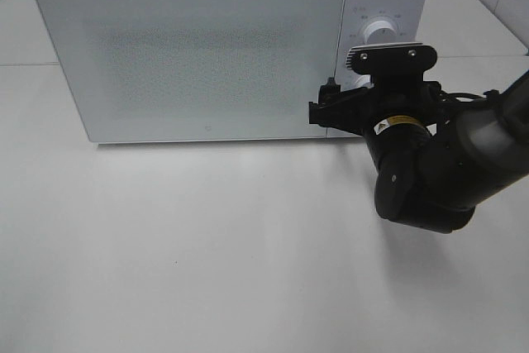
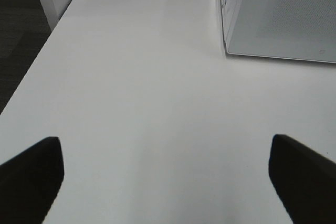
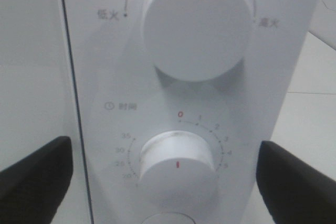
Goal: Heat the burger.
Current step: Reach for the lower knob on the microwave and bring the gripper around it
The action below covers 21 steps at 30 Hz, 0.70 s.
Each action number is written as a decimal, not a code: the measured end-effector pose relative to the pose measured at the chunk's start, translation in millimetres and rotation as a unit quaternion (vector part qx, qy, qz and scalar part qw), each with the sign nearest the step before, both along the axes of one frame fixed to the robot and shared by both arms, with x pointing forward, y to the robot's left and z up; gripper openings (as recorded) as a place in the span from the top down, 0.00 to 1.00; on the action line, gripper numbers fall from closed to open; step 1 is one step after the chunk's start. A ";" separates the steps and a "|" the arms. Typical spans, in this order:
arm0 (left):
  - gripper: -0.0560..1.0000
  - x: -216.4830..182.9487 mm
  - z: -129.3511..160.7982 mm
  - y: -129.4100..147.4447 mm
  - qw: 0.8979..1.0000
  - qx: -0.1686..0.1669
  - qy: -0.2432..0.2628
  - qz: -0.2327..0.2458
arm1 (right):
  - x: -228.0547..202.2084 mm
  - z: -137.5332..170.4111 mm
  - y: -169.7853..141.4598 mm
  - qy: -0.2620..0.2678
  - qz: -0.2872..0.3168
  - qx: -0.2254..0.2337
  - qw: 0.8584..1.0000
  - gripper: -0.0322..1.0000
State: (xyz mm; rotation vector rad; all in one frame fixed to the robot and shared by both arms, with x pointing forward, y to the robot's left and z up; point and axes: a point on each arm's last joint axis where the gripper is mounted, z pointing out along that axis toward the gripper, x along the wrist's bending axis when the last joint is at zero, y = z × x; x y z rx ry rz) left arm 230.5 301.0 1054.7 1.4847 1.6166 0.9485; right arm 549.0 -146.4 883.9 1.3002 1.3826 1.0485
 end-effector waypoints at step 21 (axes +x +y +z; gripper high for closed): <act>0.02 0.0 0.0 0.0 1.000 0.000 0.000 0.000 | 5.9 -8.3 4.9 0.004 0.012 -0.011 1.000 0.30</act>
